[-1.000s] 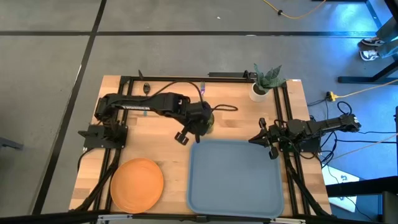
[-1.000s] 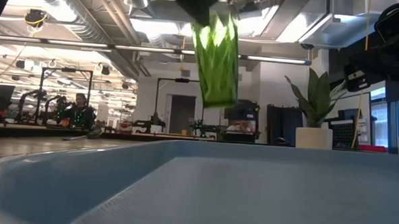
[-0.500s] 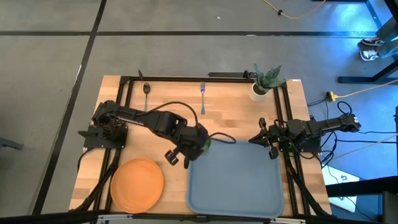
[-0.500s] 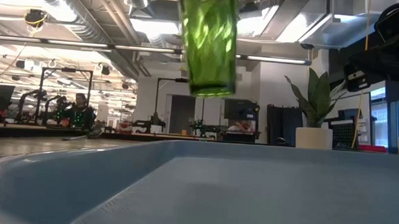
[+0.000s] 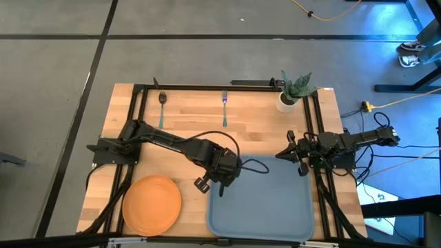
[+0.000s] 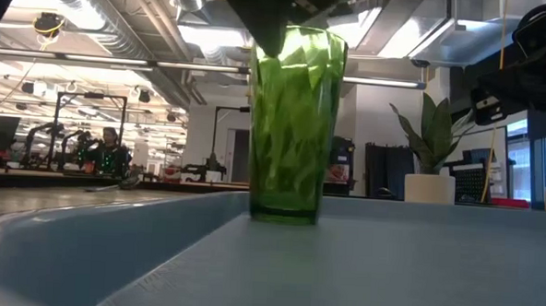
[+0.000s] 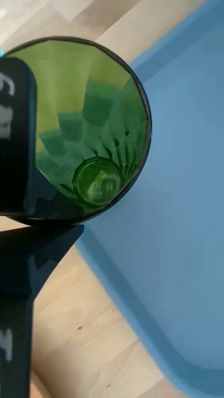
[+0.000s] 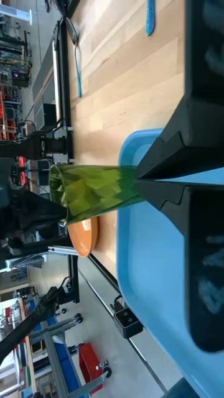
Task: Pick and place plate/cup/fork/spoon on tray
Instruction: Put the green cup on the blue tray
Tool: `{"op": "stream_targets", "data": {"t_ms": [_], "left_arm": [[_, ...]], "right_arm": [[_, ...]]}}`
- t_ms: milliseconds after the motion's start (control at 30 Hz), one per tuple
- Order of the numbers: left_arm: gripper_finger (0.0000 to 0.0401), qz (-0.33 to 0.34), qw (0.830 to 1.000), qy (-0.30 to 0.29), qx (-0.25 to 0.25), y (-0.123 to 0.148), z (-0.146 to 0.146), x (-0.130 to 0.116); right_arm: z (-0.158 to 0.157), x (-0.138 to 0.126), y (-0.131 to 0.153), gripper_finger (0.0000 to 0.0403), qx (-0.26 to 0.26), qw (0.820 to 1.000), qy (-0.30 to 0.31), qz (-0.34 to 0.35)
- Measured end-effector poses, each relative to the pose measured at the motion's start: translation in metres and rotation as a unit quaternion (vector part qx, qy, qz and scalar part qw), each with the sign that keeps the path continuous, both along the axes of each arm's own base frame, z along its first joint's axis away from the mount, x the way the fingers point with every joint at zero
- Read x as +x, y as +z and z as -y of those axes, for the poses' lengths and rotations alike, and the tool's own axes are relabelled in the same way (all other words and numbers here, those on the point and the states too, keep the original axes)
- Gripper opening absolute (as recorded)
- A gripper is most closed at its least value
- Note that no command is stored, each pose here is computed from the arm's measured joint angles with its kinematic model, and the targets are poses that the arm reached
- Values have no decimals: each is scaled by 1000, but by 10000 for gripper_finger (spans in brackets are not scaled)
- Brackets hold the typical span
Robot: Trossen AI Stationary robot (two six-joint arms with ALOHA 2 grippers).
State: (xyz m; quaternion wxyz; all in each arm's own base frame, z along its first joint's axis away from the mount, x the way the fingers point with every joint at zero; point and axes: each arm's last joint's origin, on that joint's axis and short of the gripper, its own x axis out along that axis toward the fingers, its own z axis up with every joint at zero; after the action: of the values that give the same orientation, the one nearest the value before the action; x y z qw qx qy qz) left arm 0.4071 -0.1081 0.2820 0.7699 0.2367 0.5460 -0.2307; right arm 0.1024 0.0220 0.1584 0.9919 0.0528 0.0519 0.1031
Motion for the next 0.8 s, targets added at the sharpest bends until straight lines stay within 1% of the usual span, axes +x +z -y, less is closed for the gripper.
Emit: {"op": "stream_targets", "data": {"t_ms": [267, 467, 567, 800], "left_arm": [[2, 10, 1000, 4, -3, -1, -4, 4], [35, 10, 998, 54, -10, -3, -7, 7], [44, 14, 998, 58, -11, -2, -7, 7], [49, 16, 998, 61, -4, -2, -7, 7]], "right_arm": [[0, 0, 0, 21, -24, 1000, 2, 3], [0, 0, 0, 21, -24, 1000, 2, 3], [0, 0, 0, 21, -24, 1000, 2, 3], [0, 0, 0, 21, -23, 1000, 2, 3]]}}
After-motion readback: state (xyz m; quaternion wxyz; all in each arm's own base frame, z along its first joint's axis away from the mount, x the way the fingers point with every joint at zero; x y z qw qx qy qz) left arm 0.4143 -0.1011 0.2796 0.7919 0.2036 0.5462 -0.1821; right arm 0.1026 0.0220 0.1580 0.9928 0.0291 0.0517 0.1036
